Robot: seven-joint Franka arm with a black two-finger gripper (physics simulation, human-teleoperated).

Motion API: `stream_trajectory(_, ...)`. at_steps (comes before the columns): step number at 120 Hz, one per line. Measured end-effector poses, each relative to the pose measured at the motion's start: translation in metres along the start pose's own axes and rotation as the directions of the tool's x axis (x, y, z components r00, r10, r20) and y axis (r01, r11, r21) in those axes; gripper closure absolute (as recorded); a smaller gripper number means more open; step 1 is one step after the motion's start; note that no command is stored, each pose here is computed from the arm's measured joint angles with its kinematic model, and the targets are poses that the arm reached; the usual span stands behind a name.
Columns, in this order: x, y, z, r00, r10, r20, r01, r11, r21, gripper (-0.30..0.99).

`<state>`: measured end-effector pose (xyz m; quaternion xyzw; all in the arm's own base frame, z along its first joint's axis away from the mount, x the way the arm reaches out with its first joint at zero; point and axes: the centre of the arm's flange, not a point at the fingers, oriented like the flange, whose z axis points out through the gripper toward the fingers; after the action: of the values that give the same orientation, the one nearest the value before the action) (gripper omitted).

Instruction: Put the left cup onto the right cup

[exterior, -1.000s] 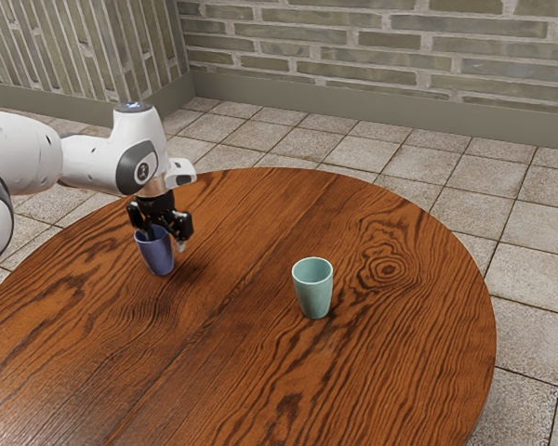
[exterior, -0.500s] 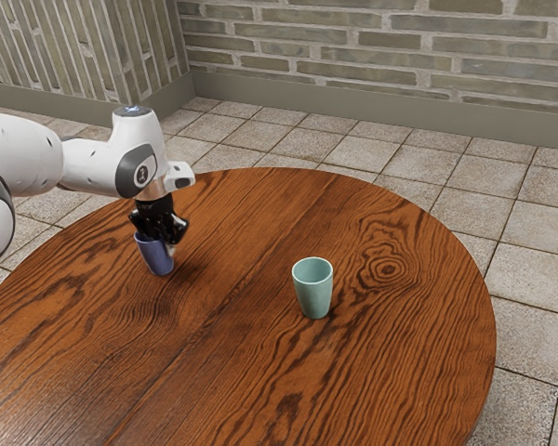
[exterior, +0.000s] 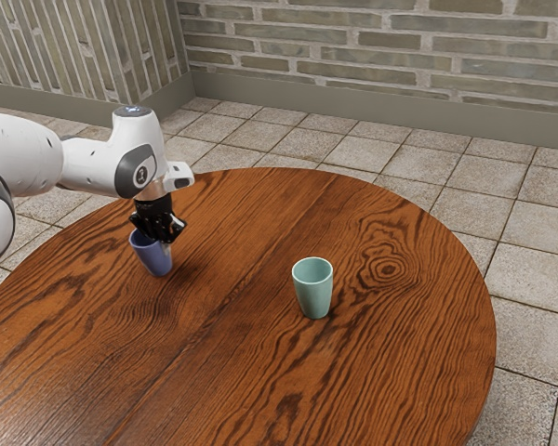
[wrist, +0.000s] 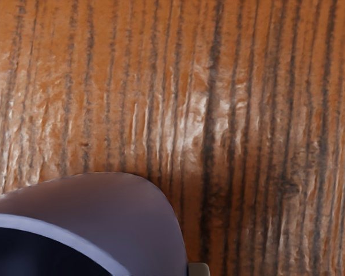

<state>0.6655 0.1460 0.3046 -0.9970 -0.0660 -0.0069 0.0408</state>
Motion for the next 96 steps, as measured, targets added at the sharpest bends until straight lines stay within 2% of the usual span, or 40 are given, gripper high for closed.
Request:
stream_trajectory(40,0.000,-0.001,-0.004,1.000,-0.005,0.000,0.005,1.000,0.008,0.78)
stream_trajectory(69,-0.005,0.002,-0.038,1.000,-0.006,-0.010,0.006,1.000,0.009,0.78)
stream_trajectory(96,-0.015,0.017,-0.072,1.000,0.003,0.013,-0.003,1.000,0.008,0.78)
